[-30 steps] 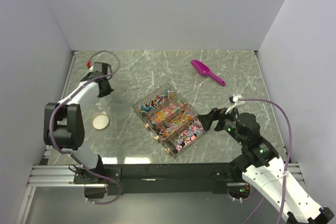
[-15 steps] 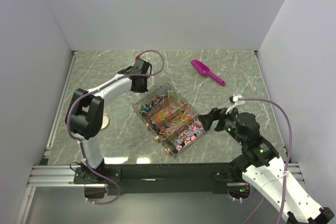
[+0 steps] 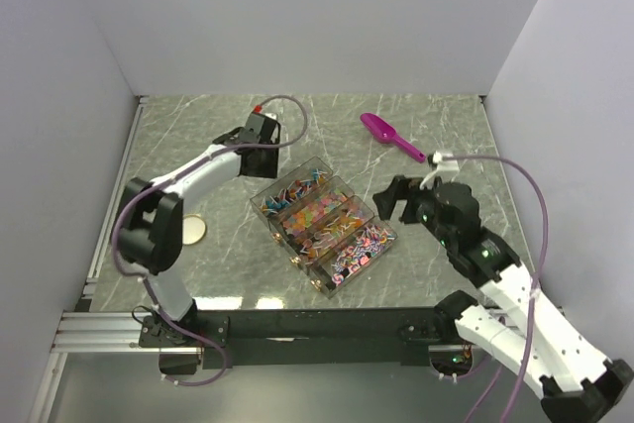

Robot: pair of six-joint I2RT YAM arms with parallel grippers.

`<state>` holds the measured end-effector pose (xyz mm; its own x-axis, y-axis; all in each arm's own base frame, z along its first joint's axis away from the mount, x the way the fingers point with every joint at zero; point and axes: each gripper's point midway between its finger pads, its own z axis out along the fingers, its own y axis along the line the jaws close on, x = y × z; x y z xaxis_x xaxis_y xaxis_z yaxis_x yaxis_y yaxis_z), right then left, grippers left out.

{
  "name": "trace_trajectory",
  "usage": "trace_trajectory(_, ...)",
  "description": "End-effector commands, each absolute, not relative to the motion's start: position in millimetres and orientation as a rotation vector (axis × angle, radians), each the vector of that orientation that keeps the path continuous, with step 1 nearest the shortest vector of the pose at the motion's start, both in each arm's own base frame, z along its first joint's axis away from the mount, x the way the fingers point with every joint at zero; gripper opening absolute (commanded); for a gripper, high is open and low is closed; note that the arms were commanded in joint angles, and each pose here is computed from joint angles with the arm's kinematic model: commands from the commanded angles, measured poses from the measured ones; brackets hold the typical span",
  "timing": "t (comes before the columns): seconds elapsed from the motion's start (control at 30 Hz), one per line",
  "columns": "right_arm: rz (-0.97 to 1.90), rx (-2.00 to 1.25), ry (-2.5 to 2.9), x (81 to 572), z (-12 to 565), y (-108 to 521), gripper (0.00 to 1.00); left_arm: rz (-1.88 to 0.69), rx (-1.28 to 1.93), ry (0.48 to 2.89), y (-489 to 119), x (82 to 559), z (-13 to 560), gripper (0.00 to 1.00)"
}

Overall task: Pack the candies
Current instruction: Pick up the spatula from the center of the board.

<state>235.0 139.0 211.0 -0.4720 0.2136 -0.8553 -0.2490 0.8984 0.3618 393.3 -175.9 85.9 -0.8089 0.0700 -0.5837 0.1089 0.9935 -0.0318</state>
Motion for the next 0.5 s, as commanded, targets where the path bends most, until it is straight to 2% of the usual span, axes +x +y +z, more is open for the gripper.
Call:
trace_trajectory(0.0,0.438,0.099,1.881,268.7,257.7,127.4,1.0,-0.182,0.117,2.35,-179.4,391.4,159.5,0.48)
trace_trajectory(0.07,0.381,0.112,1.878,287.0,262.3,128.0,1.0,-0.196,0.105,2.293,-172.7,382.7,184.3,0.54)
trace_trajectory(0.1,0.35,0.124,1.868,294.6,265.3,126.3,1.0,-0.203,0.102,2.272,-170.4,378.9,191.2,0.62)
trace_trajectory(0.2,0.268,0.116,1.883,320.4,276.1,125.1,1.0,-0.215,0.076,2.205,-158.6,362.4,207.0,0.75)
trace_trajectory(0.23,0.215,0.104,1.955,331.3,259.0,124.2,1.0,-0.218,0.072,2.179,-153.0,354.8,208.1,0.76)
trace_trajectory(0.27,0.199,0.096,1.951,341.3,271.1,123.3,1.0,-0.201,0.067,2.173,-147.7,351.2,204.6,0.77)
trace_trajectory(0.3,0.182,0.094,1.972,349.2,267.6,121.0,1.0,-0.179,0.053,2.164,-141.5,347.8,202.4,0.83)
trace_trajectory(0.43,0.163,0.099,2.105,397.4,235.5,99.1,1.0,-0.118,-0.002,2.139,-119.8,332.8,189.1,0.9)
trace_trajectory(0.47,0.146,0.054,2.095,409.4,243.8,95.7,1.0,-0.128,-0.019,2.114,-119.2,333.3,192.2,0.95)
